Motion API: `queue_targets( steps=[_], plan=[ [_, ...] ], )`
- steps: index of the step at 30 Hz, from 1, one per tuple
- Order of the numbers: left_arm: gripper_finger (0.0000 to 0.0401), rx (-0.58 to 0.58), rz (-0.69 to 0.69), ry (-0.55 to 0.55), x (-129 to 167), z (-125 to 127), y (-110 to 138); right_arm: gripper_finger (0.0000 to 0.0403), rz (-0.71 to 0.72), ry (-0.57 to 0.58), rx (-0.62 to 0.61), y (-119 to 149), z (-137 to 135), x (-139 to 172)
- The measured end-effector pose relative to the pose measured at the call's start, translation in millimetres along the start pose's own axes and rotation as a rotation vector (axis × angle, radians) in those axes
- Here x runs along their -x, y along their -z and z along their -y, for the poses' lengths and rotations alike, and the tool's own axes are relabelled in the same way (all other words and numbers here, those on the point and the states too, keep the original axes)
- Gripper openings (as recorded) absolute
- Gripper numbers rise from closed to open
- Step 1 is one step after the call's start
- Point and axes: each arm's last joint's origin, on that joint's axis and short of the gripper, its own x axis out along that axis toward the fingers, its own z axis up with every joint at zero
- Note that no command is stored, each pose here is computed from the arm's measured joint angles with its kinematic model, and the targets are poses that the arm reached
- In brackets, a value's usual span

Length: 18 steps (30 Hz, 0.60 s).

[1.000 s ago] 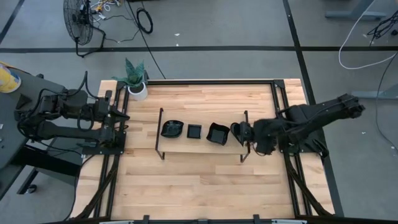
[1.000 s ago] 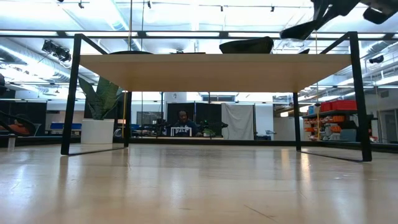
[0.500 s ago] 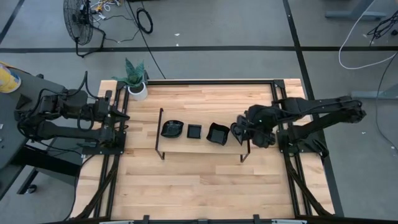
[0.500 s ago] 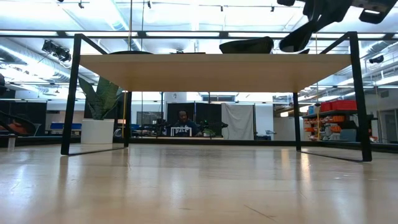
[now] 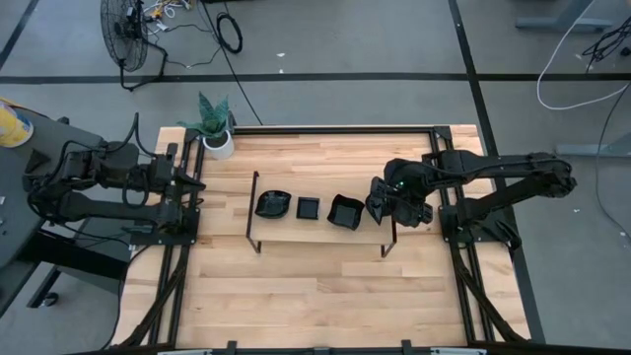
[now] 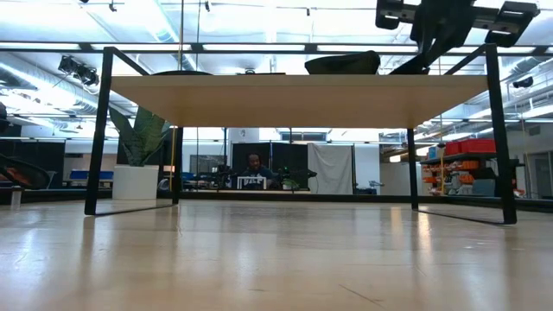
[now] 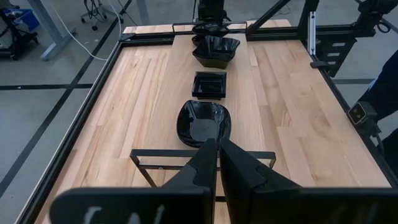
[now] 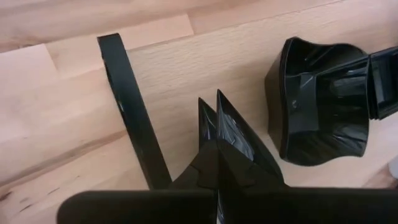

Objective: Pick & Place Mini shaped plates
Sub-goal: Stack the drop shaped plate on top of the drop shaped plate on the shelf, then return to Home Position

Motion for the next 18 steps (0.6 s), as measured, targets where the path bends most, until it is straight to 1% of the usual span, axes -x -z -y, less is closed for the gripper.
queue_targets(
  steps=[7,18],
  plan=[
    [0.0025,0.0,0.0,0.0,0.0,0.0,0.0,0.0003,-0.008,-0.014,-0.008,0.7,0.2,-2.0],
    [0.0025,0.0,0.0,0.0,0.0,0.0,0.0,0.0042,-0.005,-0.004,-0.008,0.3,1.1,-1.9]
  ],
)
